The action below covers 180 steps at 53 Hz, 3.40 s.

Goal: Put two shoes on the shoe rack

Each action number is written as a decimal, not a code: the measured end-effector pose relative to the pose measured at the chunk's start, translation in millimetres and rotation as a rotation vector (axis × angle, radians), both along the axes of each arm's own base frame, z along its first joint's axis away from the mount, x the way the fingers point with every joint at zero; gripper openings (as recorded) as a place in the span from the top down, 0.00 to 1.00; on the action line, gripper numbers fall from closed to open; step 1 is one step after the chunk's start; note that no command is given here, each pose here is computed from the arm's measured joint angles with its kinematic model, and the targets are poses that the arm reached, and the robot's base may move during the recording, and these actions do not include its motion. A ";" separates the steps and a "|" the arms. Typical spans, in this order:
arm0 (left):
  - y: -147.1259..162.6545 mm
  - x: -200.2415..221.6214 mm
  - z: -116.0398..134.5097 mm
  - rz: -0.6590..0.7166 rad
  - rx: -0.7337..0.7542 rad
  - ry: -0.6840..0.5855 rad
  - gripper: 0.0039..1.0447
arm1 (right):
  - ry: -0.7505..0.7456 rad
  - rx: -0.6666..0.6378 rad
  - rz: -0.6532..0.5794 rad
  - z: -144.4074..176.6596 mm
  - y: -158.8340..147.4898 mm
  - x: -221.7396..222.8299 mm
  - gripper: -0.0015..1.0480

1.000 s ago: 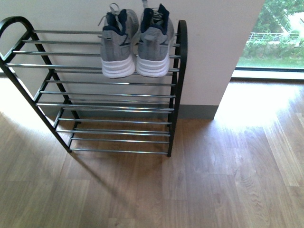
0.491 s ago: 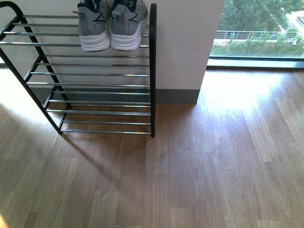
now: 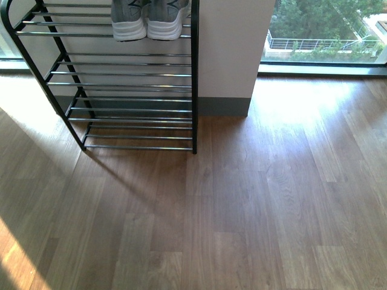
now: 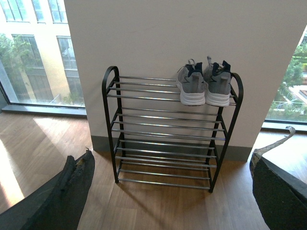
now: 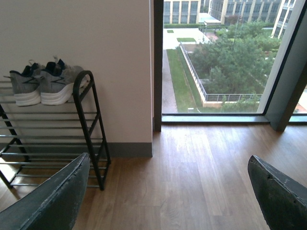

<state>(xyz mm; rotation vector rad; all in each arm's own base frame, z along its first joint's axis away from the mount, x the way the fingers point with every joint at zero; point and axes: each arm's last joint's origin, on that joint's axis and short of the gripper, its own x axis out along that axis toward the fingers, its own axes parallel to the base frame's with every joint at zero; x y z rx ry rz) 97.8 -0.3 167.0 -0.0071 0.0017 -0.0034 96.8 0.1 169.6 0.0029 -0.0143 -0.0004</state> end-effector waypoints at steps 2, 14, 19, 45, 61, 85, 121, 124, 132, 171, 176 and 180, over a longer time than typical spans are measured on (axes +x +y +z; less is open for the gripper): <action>0.0 0.0 0.0 0.000 0.000 0.000 0.09 | 0.000 0.000 0.000 0.0 0.0 0.0 0.09; 0.0 0.0 0.0 0.000 0.000 0.000 0.09 | 0.000 0.000 0.000 0.0 0.0 0.0 0.09; 0.0 0.0 0.0 0.002 0.000 0.000 0.09 | 0.000 0.000 0.003 0.0 0.1 0.0 0.09; 0.0 0.0 0.0 0.000 0.000 0.000 0.09 | 0.000 0.000 0.000 0.0 0.0 0.0 0.09; 0.0 0.0 0.0 0.001 0.000 0.000 0.09 | 0.000 0.000 0.000 0.0 0.0 0.0 0.09; 0.0 0.0 0.0 0.000 0.000 0.000 0.09 | 0.000 0.000 0.000 0.0 0.0 0.0 0.09; 0.0 0.0 0.0 0.001 0.000 0.000 0.09 | 0.000 0.000 0.002 0.0 0.1 0.0 0.09; 0.0 0.0 0.0 0.001 0.000 0.000 0.09 | 0.001 0.000 -0.001 -0.1 0.0 0.0 0.09; 0.0 0.0 0.0 0.001 0.000 0.000 0.09 | 0.001 0.000 0.000 -0.1 0.0 0.0 0.09; 0.0 0.0 0.0 0.001 0.000 0.000 0.09 | 0.000 0.000 0.002 0.0 0.0 -0.1 0.09; 0.0 0.0 0.0 0.001 0.000 0.000 0.09 | 0.000 0.000 0.002 0.0 0.0 -0.1 0.09; 0.0 0.0 0.0 0.001 0.000 0.000 0.09 | 0.000 0.000 0.002 0.0 0.0 -0.1 0.09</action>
